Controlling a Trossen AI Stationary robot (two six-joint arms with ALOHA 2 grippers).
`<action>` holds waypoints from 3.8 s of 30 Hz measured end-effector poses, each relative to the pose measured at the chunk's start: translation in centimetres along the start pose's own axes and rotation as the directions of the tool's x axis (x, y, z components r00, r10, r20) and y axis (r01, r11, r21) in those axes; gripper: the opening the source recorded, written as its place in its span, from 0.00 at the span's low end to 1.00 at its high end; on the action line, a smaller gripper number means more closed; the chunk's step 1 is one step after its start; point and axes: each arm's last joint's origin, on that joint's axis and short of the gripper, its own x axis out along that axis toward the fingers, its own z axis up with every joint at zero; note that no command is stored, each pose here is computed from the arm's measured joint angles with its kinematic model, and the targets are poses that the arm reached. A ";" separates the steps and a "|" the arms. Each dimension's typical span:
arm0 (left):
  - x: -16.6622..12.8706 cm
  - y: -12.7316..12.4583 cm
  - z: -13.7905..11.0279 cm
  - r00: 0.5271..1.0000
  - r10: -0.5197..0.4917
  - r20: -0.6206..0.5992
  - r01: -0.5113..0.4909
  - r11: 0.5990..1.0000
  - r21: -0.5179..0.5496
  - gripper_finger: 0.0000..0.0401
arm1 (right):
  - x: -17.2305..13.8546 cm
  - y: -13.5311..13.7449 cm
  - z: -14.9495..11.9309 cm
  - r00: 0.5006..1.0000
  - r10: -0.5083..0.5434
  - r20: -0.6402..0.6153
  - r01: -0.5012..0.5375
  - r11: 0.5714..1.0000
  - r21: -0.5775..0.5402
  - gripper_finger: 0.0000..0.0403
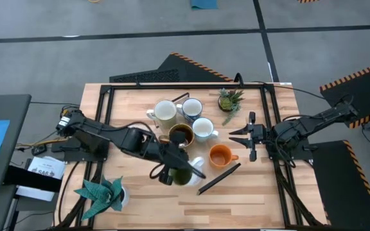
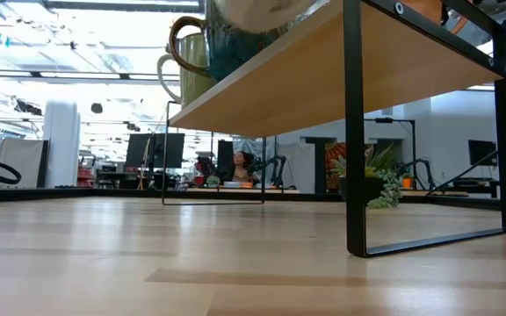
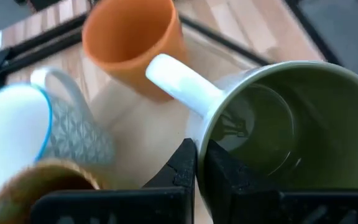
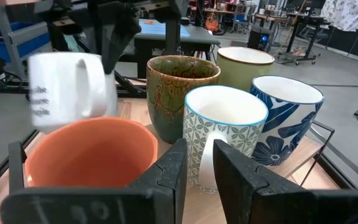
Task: Place coffee mugs
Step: Put the white mug on the shelf, then return to Home Position
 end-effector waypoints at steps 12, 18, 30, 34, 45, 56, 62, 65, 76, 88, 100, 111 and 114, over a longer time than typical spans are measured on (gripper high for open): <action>1.1 2.3 -0.1 1.000 0.007 0.020 -0.008 1.000 0.015 0.00 | 0.0 0.0 0.0 1.000 0.000 -0.003 0.000 1.000 -0.002 0.25; 2.9 2.3 -0.5 1.000 -0.002 -0.022 0.002 0.999 0.033 0.00 | 0.0 0.0 0.0 1.000 0.000 -0.002 0.000 1.000 -0.002 0.25; 2.9 2.5 -0.5 0.997 0.068 -0.032 -0.066 0.996 0.058 0.11 | 0.0 0.0 0.0 1.000 0.000 -0.003 0.000 1.000 -0.003 0.25; 2.9 2.5 -0.5 0.996 0.079 -0.030 -0.076 0.994 0.076 0.16 | 0.0 0.0 0.0 1.000 0.001 -0.003 -0.001 1.000 -0.002 0.26; -3.2 4.5 2.4 0.969 0.240 -0.063 -0.236 0.970 0.061 0.30 | 0.0 0.0 0.0 1.000 0.003 -0.003 -0.003 1.000 -0.002 0.26; -9.5 4.2 -4.1 0.945 0.213 0.247 -0.206 0.977 -0.057 0.15 | 0.0 0.0 0.0 1.000 0.003 -0.004 -0.003 1.000 0.012 0.26; -11.9 3.6 -13.5 0.834 0.308 0.458 -0.266 0.951 -0.156 0.02 | 0.0 0.0 0.0 1.000 0.003 -0.003 -0.003 1.000 0.023 0.26; -12.9 3.3 -17.8 0.792 0.340 0.507 -0.260 0.939 -0.224 0.01 | 0.0 0.0 0.0 1.000 0.003 0.000 -0.003 1.000 0.024 0.26; -12.4 0.5 -27.7 0.666 0.290 0.687 -0.116 0.951 -0.288 0.00 | 0.0 0.0 0.1 1.000 -0.001 0.012 0.000 0.999 0.039 0.26; -9.3 -0.9 -31.0 0.626 0.239 0.742 -0.053 0.963 -0.265 0.00 | 0.0 -0.1 0.0 1.000 -0.009 0.004 0.008 0.997 0.080 0.26; -7.8 -1.3 -32.1 0.638 0.214 0.740 -0.017 0.965 -0.263 0.00 | 0.2 -0.6 -1.0 0.994 -0.041 -0.101 0.053 0.991 0.122 0.26; -7.7 -0.9 -32.3 0.647 0.351 0.677 -0.127 0.925 -0.358 0.00 | 0.1 -0.8 -3.4 0.985 -0.025 -0.172 0.044 0.993 0.109 0.23; -7.5 -0.9 -32.5 0.662 0.361 0.657 -0.132 0.919 -0.371 0.00 | -0.3 -1.5 -4.1 0.984 -0.059 -0.167 0.078 0.991 0.110 0.21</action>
